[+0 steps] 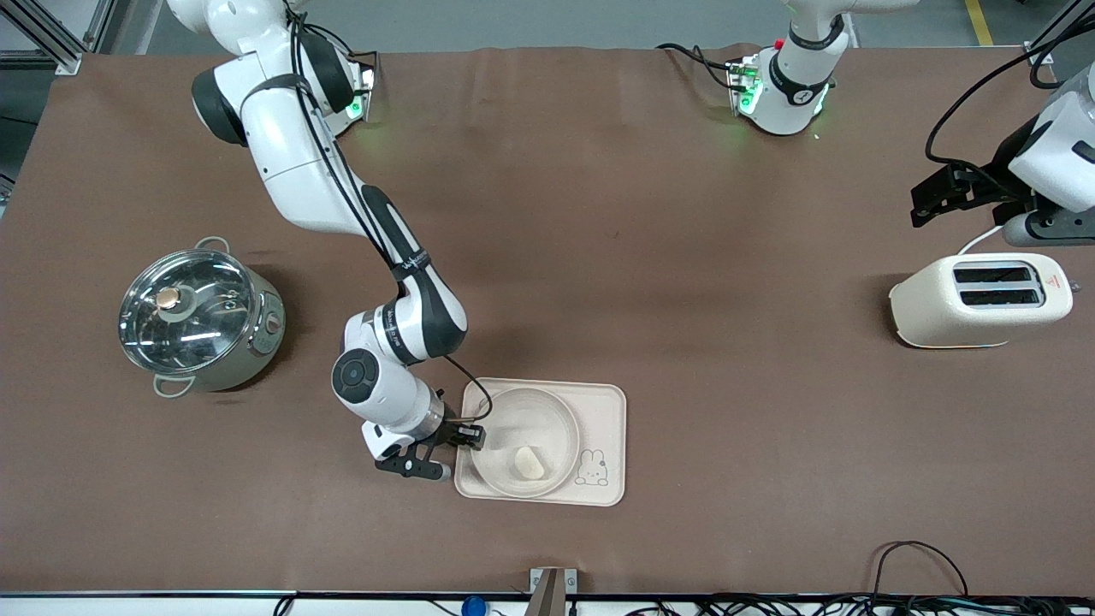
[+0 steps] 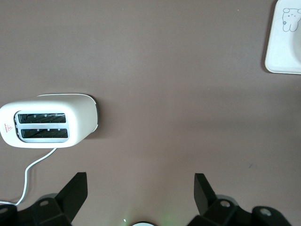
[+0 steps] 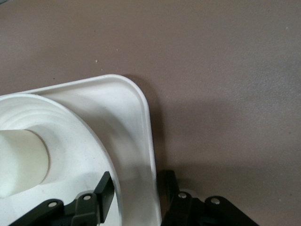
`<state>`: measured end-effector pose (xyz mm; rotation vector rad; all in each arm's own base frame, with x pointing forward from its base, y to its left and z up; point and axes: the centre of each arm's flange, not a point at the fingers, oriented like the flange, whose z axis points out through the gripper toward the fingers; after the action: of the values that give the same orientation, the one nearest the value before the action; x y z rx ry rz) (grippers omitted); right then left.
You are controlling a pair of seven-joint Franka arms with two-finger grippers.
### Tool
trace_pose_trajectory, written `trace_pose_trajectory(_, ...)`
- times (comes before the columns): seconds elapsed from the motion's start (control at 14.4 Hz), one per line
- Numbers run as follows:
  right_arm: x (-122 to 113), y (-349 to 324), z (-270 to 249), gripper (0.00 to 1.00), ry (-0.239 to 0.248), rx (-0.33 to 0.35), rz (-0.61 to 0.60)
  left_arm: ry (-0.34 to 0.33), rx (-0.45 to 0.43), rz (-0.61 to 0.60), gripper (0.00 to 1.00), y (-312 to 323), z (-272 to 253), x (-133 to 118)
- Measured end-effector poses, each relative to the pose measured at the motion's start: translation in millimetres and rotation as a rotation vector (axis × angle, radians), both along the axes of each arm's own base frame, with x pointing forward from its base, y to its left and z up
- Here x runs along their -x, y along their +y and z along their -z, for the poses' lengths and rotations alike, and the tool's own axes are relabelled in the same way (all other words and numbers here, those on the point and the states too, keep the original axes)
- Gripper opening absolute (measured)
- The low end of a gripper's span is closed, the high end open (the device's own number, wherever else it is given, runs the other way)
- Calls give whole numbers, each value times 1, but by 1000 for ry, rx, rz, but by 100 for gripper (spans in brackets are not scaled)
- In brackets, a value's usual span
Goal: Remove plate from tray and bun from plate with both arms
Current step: 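Reach the right gripper down to the white plate rim on the tray, then grasp the plate rim with the right gripper while the left gripper approaches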
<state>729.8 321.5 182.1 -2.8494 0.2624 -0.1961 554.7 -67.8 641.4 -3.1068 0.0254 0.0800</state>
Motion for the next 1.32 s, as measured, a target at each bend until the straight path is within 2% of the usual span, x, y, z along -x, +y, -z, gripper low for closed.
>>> trace_pose_trajectory(0.55,-7,2,-16,52,-42,-4,-19,22,0,23,100,-20,22,-12)
trace_pose_trajectory(0.69,-7,8,-19,52,-78,-8,-45,32,0,17,100,-34,30,-14)
trace_pose_trajectory(0.83,-5,14,-21,48,-98,-10,-68,46,-5,6,100,-61,43,-16)
trace_pose_trajectory(0.97,-4,16,-20,32,-101,-8,-82,71,-20,-34,100,-96,62,-16)
trace_pose_trajectory(1.11,-4,16,-18,30,-105,-1,-107,84,-35,-77,100,-134,83,-15)
trace_pose_trajectory(1.32,-5,11,-13,28,-108,8,-127,62,-40,-150,100,-180,108,-17)
